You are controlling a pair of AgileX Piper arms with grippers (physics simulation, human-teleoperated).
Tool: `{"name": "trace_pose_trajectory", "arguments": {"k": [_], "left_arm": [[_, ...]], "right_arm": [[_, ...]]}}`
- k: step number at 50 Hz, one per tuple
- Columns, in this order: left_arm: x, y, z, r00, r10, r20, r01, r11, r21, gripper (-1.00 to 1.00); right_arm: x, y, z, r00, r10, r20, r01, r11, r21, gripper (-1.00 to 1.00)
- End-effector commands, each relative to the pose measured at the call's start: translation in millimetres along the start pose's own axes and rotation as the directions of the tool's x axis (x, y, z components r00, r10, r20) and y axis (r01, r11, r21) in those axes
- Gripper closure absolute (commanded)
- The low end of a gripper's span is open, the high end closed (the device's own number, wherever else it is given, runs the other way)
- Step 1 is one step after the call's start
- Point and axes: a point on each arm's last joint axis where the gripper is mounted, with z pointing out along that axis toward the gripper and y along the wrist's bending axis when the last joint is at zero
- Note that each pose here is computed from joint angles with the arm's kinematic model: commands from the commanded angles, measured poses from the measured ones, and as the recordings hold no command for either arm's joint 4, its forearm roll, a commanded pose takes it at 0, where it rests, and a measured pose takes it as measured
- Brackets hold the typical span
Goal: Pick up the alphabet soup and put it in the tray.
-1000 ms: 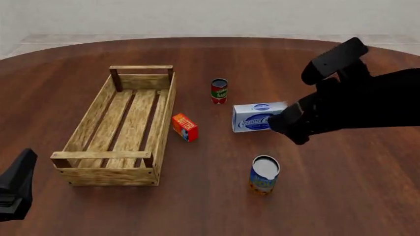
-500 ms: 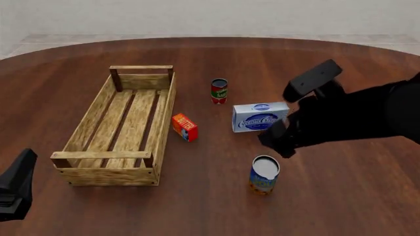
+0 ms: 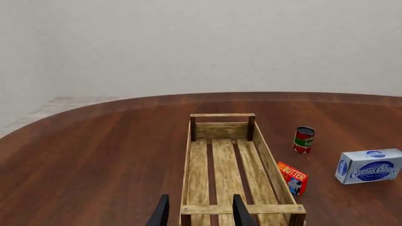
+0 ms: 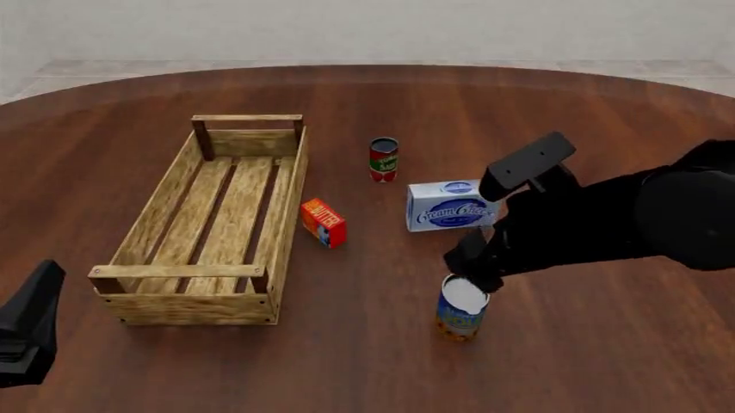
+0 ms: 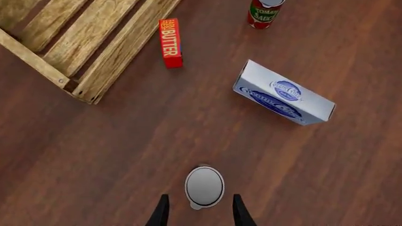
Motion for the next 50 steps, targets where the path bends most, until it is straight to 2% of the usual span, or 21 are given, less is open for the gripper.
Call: {"name": "trace_pose_trajectory", "arguments": {"k": [1,50], "left_arm": [[0.2,0.1,0,1.0,0.001,0.001,-0.001,1.0,-0.002,-1.0],[0.1,0.1,0,1.0,0.0,0.0,0.0,1.0,-0.002,-1.0]], "right_arm": [[7,-3,11,1.0,0.014,-0.027,-0.013,1.0,0.007,-1.0],[28,-1,44,0.994,0.043,-0.096,-0.043,0.999,0.007,-1.0]]}}
